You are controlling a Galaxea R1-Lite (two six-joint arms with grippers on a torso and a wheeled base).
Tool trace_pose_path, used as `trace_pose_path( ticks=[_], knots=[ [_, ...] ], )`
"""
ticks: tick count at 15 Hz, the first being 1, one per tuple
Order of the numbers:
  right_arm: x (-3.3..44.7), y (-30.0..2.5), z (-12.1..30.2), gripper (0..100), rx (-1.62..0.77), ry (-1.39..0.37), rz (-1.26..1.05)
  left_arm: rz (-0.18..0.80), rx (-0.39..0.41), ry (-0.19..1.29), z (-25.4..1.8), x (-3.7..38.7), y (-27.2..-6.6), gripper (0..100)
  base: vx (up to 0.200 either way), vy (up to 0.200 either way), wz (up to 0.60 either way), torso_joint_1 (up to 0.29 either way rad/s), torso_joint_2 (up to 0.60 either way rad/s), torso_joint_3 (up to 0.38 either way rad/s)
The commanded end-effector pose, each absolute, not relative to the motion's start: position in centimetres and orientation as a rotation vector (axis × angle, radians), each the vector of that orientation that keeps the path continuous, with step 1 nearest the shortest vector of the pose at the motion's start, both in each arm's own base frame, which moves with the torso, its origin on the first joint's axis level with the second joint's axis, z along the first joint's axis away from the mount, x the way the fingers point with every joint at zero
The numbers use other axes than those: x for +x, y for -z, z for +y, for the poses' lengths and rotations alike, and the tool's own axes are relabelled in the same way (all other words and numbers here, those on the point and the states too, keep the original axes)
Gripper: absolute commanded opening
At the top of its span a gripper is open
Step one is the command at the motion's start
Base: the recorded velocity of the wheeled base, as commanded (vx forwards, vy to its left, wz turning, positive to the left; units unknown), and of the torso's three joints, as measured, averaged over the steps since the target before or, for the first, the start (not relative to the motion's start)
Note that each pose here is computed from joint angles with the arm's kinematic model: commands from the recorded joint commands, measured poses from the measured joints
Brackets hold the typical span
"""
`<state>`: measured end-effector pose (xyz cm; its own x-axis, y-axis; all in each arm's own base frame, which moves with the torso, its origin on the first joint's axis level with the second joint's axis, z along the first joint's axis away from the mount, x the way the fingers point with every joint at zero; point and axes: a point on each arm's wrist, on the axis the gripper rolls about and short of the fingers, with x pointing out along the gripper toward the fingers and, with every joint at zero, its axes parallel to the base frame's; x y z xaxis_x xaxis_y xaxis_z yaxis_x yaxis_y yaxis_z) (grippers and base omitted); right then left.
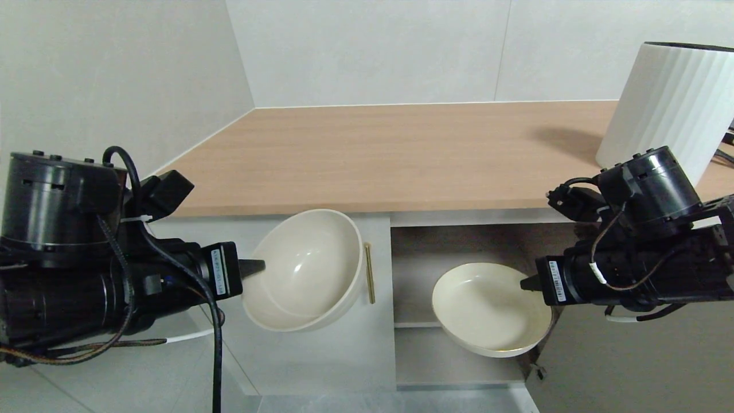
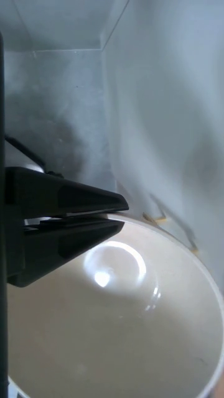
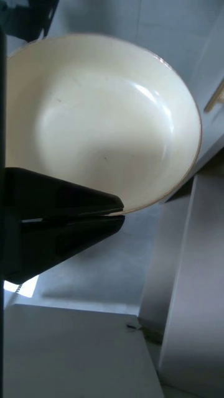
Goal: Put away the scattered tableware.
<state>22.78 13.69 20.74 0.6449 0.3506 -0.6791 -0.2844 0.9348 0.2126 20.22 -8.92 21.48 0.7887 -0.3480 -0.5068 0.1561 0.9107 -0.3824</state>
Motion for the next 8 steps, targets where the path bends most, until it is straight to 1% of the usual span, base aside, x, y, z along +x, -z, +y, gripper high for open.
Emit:
trace_pose_path(
  ticks=[1,5,6,8],
  knots=[
    [22.81,-20.69,13.73,0,0.089,-0.362,0.793,0.608,-0.331,0.274,-8.97,20.33,-21.37,0,0.000,0.000,0.00,-0.159,0.46,0.300],
    [22.90,-20.57,13.77,0,0.087,-0.360,0.797,0.608,-0.331,0.274,-8.97,20.33,-21.40,0,0.000,0.000,0.00,-0.130,0.46,0.320],
    [22.92,-20.53,13.79,0,0.086,-0.359,0.798,0.610,-0.331,0.274,-8.99,20.36,-21.36,0,0.000,0.000,0.00,-0.066,0.28,0.203],
    [22.95,-20.49,13.81,0,0.086,-0.359,0.800,0.611,-0.331,0.274,-9.00,20.39,-21.33,0,0.000,0.000,0.00,-0.034,0.13,0.078]
  ],
)
